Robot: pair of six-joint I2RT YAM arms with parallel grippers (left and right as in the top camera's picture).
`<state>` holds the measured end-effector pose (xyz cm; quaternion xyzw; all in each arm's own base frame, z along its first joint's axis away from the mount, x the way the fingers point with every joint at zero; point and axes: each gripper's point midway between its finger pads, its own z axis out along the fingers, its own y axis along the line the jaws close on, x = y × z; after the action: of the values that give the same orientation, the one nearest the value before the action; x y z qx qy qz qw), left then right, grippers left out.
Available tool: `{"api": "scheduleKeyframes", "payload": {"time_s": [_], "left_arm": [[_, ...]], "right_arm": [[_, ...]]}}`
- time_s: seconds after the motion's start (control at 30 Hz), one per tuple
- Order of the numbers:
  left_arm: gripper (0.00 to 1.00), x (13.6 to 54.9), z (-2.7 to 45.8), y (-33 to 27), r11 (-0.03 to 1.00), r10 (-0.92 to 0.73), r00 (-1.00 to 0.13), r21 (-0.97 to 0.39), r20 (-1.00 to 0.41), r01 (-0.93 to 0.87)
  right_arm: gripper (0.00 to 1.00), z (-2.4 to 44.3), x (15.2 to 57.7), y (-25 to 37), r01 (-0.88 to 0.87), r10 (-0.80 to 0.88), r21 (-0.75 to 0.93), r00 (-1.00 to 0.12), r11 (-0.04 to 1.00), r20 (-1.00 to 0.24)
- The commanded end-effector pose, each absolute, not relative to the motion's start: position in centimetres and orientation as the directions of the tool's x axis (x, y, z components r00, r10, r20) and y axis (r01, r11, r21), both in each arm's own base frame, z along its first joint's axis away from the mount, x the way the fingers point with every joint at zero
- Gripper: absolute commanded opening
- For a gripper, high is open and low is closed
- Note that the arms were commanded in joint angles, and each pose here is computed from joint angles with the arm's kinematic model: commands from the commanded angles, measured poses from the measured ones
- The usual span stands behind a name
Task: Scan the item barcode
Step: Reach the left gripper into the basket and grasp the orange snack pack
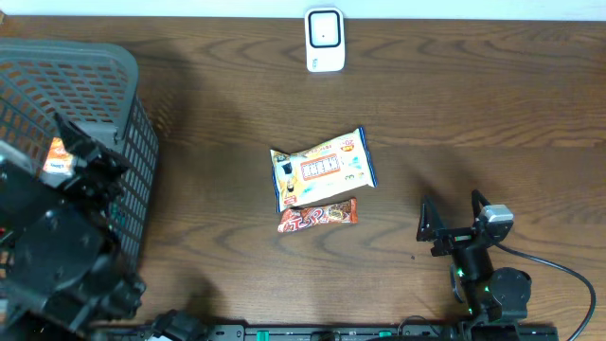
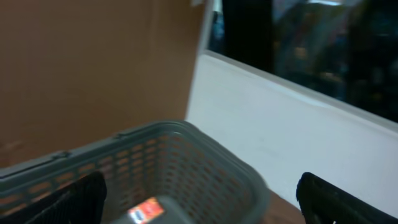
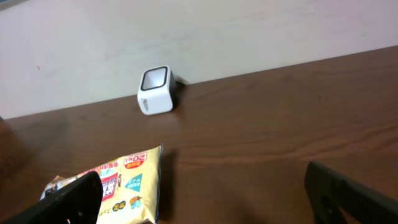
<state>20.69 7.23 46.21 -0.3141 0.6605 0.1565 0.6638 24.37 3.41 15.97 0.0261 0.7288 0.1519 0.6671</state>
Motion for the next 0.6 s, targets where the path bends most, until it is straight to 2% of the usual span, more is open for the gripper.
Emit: {"api": "scheduleKeyframes", "payload": {"time_s": [0.0,0.1,0.2,0.3,0.37,0.47,0.57], "left_arm": [[0.97,20.7,46.1,8.9,0.663,-0.200,0.108,-0.216,-0.974,-0.717],[0.98,21.8,45.2,9.9,0.625,-0.199,0.081,-0.190,-0.977,-0.757],[0.97,24.2,42.9,10.7,0.641,-0.226,-0.024,-0.130,-0.974,-0.756],[0.98,26.4,38.7,12.2,0.630,-0.343,-0.125,-0.129,-0.931,-0.766],[0.98,27.2,35.6,13.8,0.587,-0.457,-0.159,-0.162,-0.875,-0.794],[0.98,28.7,30.0,16.2,0.536,-0.655,-0.227,-0.232,-0.720,-0.811],[0.98,29.8,25.5,17.9,0.494,-0.767,-0.270,-0.265,-0.583,-0.828]], "right_arm": [[0.99,15.9,24.3,3.6,-0.170,0.244,0.260,-0.112,0.950,-0.963],[0.99,15.9,24.3,3.6,-0.170,0.244,0.260,-0.112,0.950,-0.963],[0.99,15.9,24.3,3.6,-0.170,0.244,0.260,-0.112,0.950,-0.963],[0.99,15.9,24.3,3.6,-0.170,0.244,0.260,-0.112,0.950,-0.963],[0.99,15.9,24.3,3.6,-0.170,0.244,0.260,-0.112,0.950,-0.963],[0.99,15.9,24.3,3.6,-0.170,0.244,0.260,-0.112,0.950,-0.963],[0.99,15.9,24.3,3.6,-0.170,0.244,0.260,-0.112,0.950,-0.963]]}}
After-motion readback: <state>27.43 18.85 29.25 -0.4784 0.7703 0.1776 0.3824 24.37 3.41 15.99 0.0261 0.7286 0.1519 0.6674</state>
